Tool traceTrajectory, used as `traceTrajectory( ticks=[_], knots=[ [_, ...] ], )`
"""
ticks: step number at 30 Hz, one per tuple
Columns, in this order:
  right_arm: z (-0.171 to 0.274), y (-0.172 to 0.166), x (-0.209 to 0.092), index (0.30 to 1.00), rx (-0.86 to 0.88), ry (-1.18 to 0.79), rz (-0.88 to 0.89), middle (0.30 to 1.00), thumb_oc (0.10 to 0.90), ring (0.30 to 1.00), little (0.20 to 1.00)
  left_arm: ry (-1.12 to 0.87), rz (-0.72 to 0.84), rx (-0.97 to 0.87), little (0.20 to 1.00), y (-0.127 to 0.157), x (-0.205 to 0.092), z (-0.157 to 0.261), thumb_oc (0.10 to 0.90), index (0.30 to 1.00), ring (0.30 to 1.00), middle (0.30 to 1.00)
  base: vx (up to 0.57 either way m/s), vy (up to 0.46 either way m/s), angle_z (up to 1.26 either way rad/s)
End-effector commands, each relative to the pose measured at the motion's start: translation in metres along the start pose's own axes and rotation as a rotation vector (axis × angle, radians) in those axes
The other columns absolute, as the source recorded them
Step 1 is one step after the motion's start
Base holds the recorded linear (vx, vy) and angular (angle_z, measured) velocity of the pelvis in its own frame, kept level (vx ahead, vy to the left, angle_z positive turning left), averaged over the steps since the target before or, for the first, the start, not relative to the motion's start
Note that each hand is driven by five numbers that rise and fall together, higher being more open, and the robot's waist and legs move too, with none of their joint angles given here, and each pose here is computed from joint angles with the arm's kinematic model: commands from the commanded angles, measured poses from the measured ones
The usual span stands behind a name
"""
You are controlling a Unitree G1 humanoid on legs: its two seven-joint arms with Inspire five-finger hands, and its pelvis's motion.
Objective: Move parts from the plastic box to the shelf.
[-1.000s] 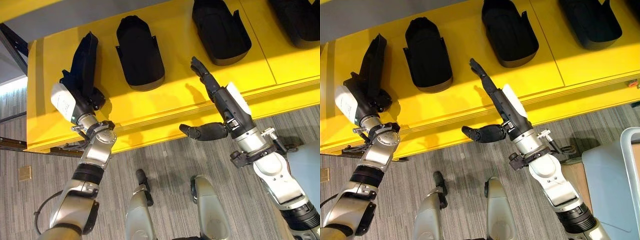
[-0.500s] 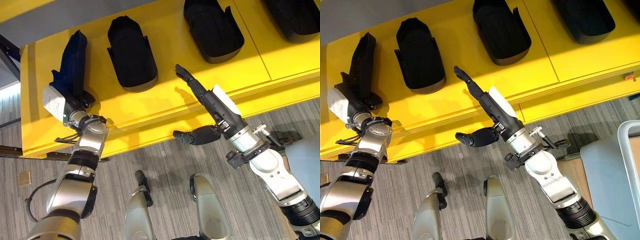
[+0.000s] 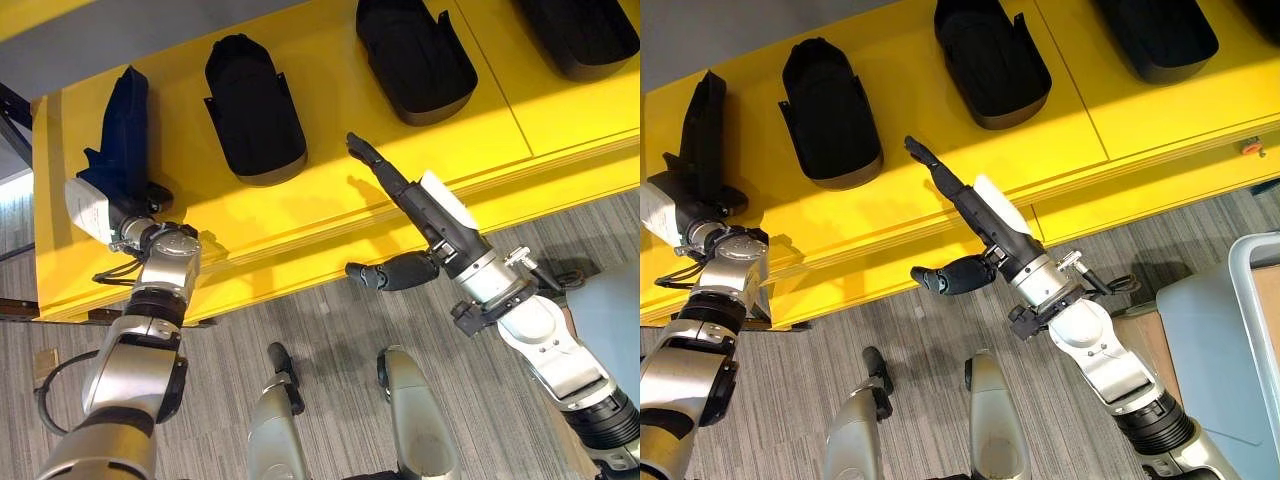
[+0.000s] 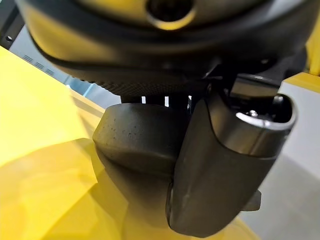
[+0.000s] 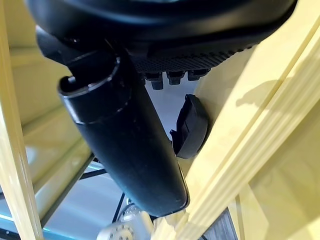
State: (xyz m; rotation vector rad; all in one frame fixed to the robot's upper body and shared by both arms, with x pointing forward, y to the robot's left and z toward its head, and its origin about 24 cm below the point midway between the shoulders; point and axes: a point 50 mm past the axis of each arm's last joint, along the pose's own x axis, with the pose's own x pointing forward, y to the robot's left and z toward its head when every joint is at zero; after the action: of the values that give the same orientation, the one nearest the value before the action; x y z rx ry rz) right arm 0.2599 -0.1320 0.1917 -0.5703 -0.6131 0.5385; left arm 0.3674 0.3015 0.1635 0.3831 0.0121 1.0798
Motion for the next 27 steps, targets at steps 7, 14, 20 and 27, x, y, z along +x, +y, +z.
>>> traceTrajectory(
  ticks=[7,14,20,27],
  knots=[
    [0.057,-0.014,0.02,1.0,0.005,-0.331,-0.106,1.0,0.9,1.0,1.0,-0.018,0.16,-0.042,0.3,0.043,0.036,0.017,0.4,0.3,0.3,0.3,0.0,0.0,0.0],
    [0.058,-0.014,0.021,1.0,0.003,-0.332,-0.11,1.0,0.9,1.0,1.0,0.034,0.165,-0.019,0.3,0.048,0.04,0.003,0.4,0.3,0.3,0.3,0.0,0.0,0.0],
    [0.059,-0.014,0.022,1.0,0.0,-0.338,-0.118,1.0,0.9,1.0,1.0,0.036,0.163,0.001,0.3,0.048,0.039,-0.001,0.4,0.3,0.3,0.3,0.0,0.0,0.0],
    [0.057,-0.015,0.021,1.0,-0.005,-0.331,-0.135,1.0,0.9,1.0,1.0,-0.018,0.141,0.009,1.0,0.045,0.038,0.005,0.9,1.0,1.0,1.0,0.0,0.0,0.0]
  ],
)
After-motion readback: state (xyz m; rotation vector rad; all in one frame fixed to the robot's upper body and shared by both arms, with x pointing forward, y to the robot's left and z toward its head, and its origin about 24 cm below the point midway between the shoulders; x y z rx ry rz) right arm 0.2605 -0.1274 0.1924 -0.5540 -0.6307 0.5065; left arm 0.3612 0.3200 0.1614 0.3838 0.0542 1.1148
